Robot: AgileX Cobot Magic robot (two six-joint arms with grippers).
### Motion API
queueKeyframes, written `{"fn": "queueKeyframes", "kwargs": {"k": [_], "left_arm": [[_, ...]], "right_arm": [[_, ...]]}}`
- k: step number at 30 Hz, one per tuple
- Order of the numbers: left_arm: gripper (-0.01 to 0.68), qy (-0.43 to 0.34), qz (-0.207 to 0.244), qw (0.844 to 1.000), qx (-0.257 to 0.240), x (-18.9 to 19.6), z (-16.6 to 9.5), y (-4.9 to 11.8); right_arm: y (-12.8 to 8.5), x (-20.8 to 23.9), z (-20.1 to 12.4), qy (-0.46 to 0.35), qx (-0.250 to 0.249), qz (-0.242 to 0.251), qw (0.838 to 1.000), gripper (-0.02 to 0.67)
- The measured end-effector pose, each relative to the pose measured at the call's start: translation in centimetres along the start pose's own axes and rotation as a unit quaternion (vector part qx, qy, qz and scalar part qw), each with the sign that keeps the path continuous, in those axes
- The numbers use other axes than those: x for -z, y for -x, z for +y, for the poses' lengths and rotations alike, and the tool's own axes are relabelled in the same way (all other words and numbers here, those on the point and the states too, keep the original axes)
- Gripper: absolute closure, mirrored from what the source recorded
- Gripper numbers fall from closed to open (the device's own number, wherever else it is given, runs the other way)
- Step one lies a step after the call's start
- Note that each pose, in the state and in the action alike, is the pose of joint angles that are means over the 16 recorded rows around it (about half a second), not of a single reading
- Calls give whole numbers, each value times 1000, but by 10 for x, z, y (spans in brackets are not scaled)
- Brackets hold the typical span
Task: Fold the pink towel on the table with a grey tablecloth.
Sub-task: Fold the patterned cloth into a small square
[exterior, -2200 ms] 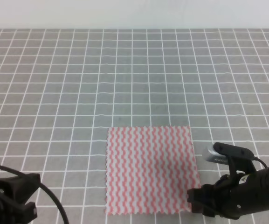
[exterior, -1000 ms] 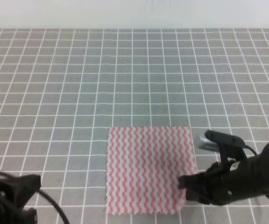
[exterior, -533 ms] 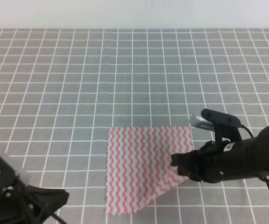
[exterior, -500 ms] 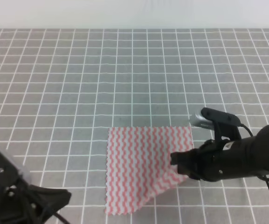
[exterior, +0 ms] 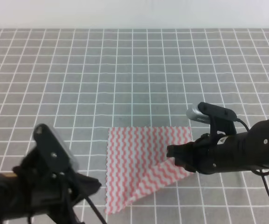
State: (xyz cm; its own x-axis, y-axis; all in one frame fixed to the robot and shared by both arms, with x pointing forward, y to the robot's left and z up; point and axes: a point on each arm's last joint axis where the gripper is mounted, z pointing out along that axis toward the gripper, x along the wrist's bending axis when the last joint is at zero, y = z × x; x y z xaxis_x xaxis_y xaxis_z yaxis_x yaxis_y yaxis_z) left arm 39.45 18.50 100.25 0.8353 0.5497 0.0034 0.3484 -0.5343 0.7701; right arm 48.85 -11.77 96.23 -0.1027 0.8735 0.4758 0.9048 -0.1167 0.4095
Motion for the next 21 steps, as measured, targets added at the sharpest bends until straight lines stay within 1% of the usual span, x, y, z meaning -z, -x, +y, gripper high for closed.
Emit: {"fn": "queueKeyframes", "kwargs": {"k": [8,12,16,21], "left_arm": [[674,-36,-8,997,-70,-29,-1,6],[660,-52,-10,993,-105,-41,-4,11],[612,-67,-12,989,-135,-52,-7,14],[510,-83,-7,985,-150,-63,-11,16]], "right_arm": [[0,-1,2,8,-4,-1,1000,664],[0,-1,2,10,-5,-1,1000,664],[0,-1,2,11,-7,0,1000,664],[0,-1,2,13,-10,1,1000,664]]}}
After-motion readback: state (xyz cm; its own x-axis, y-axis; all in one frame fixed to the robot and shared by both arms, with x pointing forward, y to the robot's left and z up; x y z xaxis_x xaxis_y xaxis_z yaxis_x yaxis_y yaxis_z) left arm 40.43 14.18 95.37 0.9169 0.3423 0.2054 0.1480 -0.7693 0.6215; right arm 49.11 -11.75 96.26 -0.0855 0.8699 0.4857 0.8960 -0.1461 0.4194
